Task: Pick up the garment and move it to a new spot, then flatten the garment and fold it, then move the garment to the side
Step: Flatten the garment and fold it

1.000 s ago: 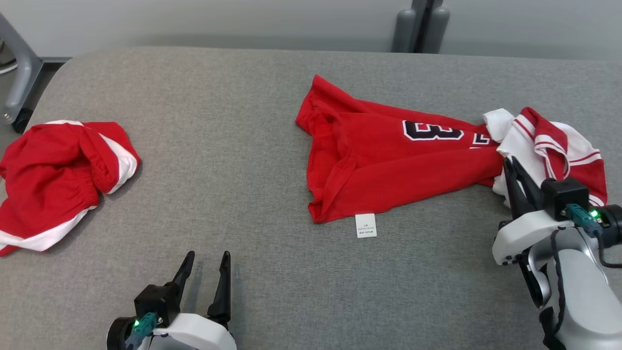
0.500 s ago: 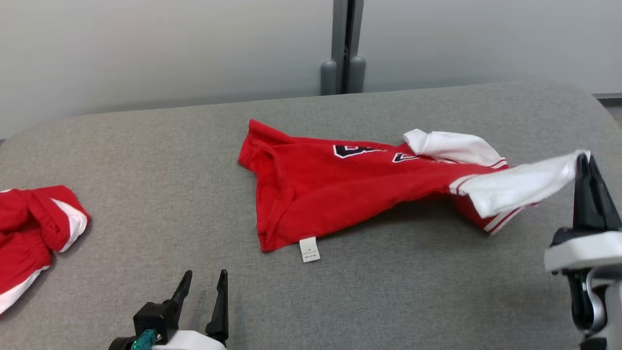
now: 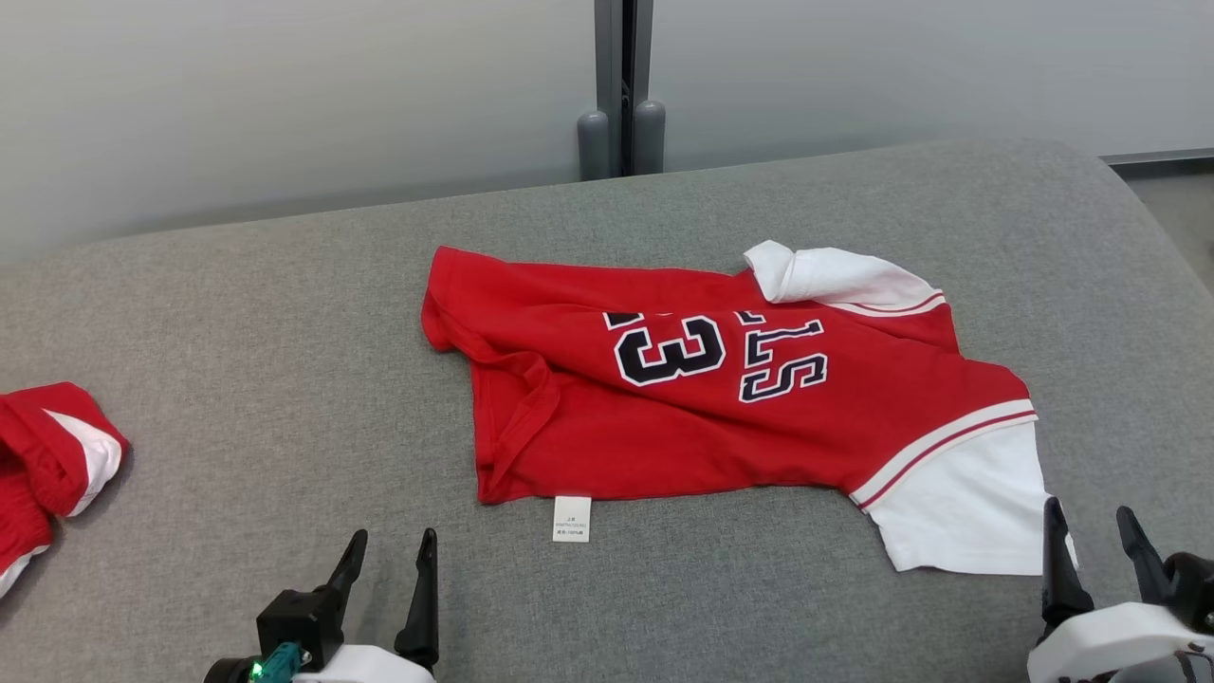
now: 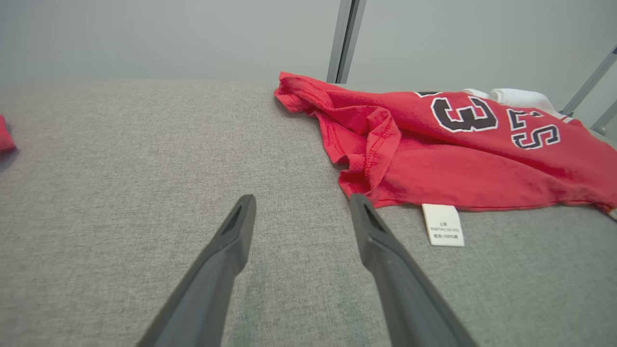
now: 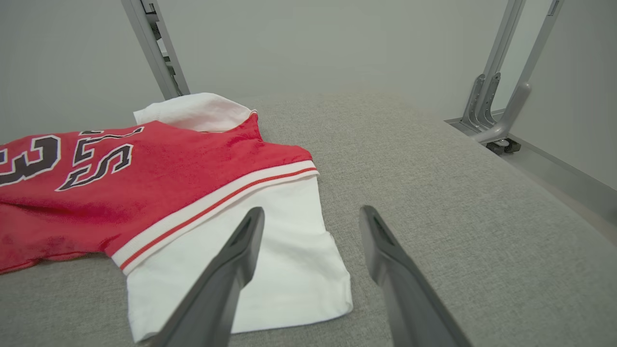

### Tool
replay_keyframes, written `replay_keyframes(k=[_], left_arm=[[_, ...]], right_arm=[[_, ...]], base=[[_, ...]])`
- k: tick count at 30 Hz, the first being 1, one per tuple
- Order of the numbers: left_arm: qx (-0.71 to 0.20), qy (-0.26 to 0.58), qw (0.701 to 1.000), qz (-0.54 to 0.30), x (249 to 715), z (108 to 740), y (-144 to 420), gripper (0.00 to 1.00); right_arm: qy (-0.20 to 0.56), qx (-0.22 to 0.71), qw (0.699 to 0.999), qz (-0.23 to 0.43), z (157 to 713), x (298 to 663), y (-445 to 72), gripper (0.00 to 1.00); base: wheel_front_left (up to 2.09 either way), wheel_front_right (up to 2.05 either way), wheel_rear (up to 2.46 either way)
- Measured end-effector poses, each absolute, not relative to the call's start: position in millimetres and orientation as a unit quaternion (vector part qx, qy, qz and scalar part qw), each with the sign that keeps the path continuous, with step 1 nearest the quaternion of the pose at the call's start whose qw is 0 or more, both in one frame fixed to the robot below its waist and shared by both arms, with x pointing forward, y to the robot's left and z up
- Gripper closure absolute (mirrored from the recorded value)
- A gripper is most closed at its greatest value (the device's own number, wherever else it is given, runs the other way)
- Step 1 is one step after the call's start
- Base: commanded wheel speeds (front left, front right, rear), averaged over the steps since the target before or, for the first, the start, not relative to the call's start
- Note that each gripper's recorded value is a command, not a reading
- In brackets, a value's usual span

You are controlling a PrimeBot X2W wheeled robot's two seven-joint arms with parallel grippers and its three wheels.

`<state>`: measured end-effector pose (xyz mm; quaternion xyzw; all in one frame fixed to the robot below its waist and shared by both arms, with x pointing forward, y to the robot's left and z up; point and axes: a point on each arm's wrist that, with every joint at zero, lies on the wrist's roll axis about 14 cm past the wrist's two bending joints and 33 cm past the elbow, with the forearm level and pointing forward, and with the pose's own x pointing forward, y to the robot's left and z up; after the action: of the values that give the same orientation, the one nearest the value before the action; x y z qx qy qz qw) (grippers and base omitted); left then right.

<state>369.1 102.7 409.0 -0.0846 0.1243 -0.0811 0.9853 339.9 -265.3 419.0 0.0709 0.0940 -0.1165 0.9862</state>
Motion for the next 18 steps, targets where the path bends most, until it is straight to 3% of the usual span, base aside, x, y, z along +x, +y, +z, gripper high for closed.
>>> replay_keyframes(k=[18], left_arm=[[-0.057, 0.149, 0.970, -0.181, 405.0, 391.3, 42.2, 0.00]], right_arm=[[0.076, 0.065, 0.992, -0.074, 430.5, 386.1, -242.8, 0.00]], base=[[0.00, 0.00, 0.00]])
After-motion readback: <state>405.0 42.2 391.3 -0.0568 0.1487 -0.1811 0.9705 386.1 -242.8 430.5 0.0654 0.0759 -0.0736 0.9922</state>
